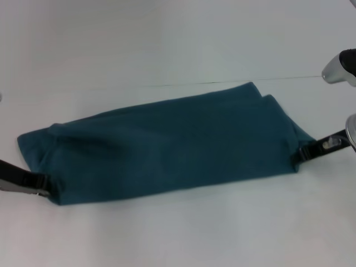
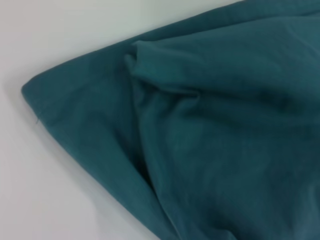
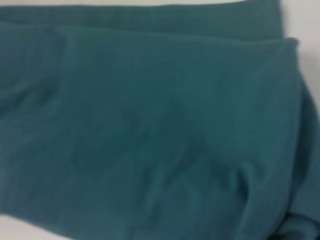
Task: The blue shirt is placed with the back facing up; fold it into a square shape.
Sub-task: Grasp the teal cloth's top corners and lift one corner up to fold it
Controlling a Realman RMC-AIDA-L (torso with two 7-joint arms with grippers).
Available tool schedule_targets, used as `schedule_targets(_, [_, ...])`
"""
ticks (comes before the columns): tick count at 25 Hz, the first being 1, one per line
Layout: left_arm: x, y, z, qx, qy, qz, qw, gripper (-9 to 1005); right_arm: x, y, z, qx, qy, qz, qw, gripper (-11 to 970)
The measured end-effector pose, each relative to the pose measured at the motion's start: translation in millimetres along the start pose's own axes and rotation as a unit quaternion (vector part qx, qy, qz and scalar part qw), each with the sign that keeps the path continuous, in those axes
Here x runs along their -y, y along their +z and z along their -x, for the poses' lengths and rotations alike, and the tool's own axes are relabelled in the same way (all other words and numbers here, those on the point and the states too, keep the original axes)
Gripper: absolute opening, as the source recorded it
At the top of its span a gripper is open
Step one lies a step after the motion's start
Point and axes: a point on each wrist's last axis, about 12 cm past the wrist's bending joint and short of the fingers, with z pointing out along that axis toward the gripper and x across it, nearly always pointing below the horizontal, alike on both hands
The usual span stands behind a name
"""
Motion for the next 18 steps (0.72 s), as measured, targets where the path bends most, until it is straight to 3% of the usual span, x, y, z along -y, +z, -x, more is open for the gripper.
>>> schedule_targets(13, [0.1,-18.1,-22.1,-0.09,0.024,-0.045,0.995,53,-27.7,-13.7,-24.8,-0.105,-0.055,0.107,0.987,22])
schedule_targets(18, [-0.9,-26.7,-34.7,-0.128,0.028,-0.056,0.99,53,-28.7,-27.4,-35.9,-0.122,-0.051,0.127,0.983,24])
